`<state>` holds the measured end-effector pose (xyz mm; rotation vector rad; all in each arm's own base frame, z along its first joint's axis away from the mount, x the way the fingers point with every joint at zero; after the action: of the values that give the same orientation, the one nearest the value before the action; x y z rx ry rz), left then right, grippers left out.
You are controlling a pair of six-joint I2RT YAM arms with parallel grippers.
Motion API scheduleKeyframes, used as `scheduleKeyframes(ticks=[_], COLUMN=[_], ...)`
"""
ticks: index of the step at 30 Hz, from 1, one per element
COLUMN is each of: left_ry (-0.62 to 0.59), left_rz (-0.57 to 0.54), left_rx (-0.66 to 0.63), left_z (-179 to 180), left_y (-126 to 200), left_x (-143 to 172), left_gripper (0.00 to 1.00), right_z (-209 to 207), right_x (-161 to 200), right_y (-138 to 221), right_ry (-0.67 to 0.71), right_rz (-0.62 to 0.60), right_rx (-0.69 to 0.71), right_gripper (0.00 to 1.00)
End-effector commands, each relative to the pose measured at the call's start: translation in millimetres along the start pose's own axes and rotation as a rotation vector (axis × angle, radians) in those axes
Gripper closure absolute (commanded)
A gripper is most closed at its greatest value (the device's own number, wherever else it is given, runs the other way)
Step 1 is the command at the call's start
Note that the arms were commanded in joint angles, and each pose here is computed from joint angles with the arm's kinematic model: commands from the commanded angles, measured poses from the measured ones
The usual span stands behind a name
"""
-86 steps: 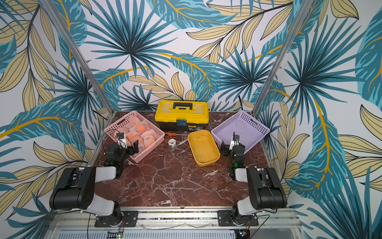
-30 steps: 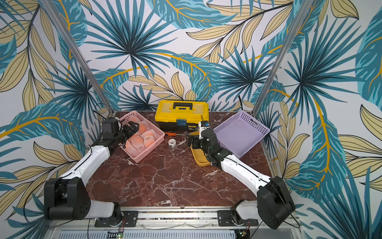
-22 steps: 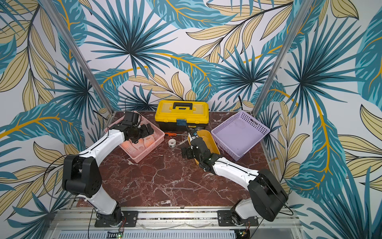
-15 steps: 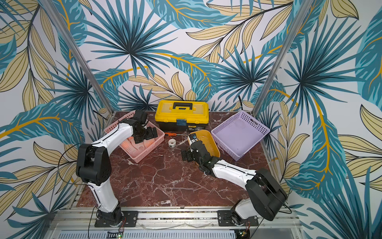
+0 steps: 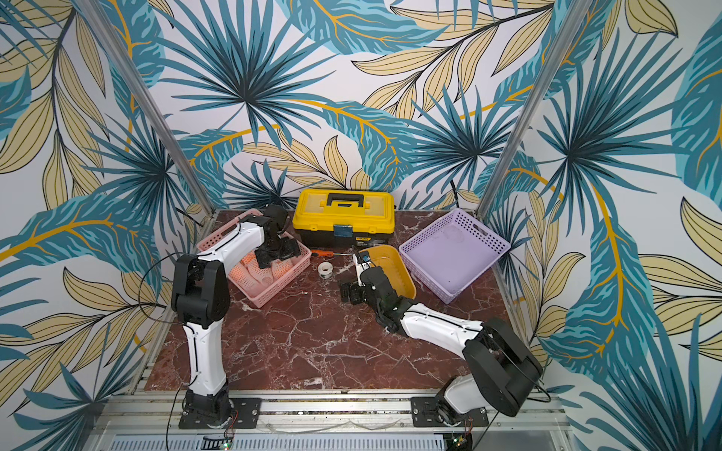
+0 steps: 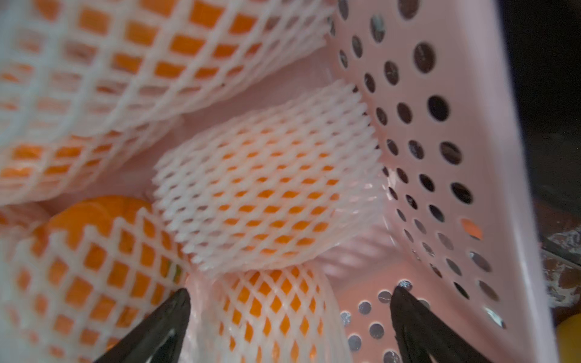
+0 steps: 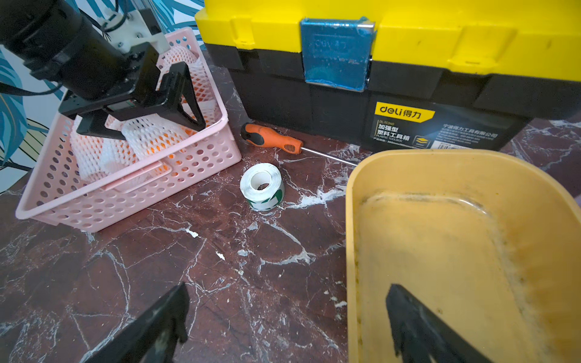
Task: Remove foam nets from oranges
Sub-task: Pick up the orange from the basket.
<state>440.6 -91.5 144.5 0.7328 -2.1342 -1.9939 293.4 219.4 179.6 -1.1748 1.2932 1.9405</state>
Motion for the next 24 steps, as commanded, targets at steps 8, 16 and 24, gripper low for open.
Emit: scheduleKeyframes(ticks=[8,16,24], left_ry=[0.006,0.005,0.027], left_rz=[0.026,0.064,0.033], left_rx=[-0.077,-0.084,-0.087], left_z=[5,2,1], left_y=[-10,-25,-19], left_x=[15,21,16], left_gripper=[0.09,0.17,0.33], right_z=[1,0,-2], right_x=[8,8,8], right_y=[-1,0,1], right_ry=[0.016,0.020,0.021], right_rz=[-0.012,-0.015,-0.026], right_rx=[0.007,0.022,0.043], right_gripper=[0.00,0.01,0.00])
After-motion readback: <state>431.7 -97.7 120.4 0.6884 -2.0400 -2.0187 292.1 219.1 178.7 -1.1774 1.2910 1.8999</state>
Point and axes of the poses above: each gripper's point midway between its finger pads, its own y axis back along the fingers, its own z axis along the line the jaws close on, x = y × z, the point moved 7 cm from there along y, back along the fingers, and after that the axes turned 1 degree about -y, right-handed, at the moved point
